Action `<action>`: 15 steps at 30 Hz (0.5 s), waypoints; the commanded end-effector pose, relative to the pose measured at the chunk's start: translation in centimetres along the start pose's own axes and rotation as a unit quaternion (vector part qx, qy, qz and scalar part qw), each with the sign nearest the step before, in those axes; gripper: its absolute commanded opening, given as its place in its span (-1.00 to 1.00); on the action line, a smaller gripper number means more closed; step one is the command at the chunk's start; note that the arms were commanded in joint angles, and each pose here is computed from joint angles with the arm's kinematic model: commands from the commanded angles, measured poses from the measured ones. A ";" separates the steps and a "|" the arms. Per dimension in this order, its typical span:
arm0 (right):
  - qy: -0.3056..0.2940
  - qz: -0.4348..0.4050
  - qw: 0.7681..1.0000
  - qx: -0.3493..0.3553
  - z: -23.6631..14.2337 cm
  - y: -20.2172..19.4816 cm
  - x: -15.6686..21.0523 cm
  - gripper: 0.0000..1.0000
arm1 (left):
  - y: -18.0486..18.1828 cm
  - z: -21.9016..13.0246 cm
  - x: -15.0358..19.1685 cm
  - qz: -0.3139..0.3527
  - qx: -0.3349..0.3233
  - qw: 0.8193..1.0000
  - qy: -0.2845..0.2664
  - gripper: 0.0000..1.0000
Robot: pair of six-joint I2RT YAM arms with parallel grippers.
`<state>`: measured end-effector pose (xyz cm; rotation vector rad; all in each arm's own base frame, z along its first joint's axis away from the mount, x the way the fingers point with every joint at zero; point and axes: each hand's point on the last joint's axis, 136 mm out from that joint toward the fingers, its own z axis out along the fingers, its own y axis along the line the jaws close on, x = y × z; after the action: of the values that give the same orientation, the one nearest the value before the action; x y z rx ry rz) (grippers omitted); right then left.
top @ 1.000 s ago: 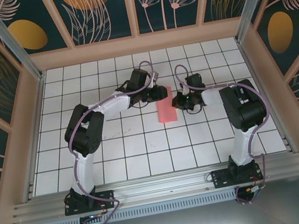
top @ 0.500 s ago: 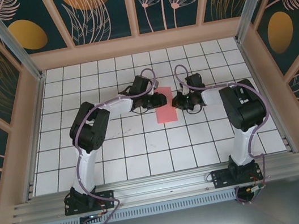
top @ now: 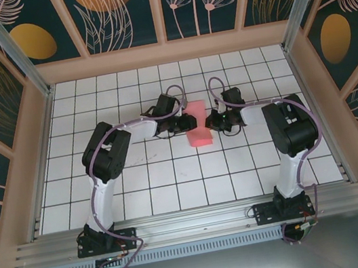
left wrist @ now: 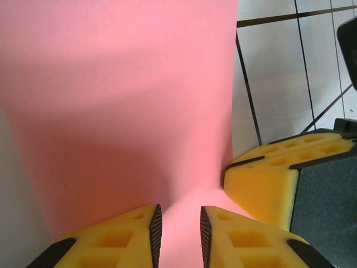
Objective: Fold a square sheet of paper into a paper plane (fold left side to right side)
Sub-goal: First fold the square sheet of paper in half at the center of the table.
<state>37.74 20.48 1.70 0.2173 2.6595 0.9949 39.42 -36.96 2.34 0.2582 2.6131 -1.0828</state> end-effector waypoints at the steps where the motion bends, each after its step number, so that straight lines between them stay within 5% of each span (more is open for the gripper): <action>1: 0.048 0.019 0.997 0.061 1.3 -3.5 3.1 -0.97 | 4.1 -1.2 1.2 -0.025 -0.051 0.998 0.011 -0.45; 8: 0.050 0.019 0.997 0.060 1.3 -3.5 3.2 -0.97 | 4.6 -3.4 0.2 -0.025 -0.051 0.998 -0.013 -0.47; 15: 0.048 0.019 0.997 0.057 1.3 -3.3 2.9 -0.97 | -0.1 -6.4 -2.4 0.016 0.013 0.997 -0.069 -0.52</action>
<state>37.75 20.55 1.68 0.2110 2.6603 0.9941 39.69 -31.67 3.47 0.1542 2.5990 -1.0249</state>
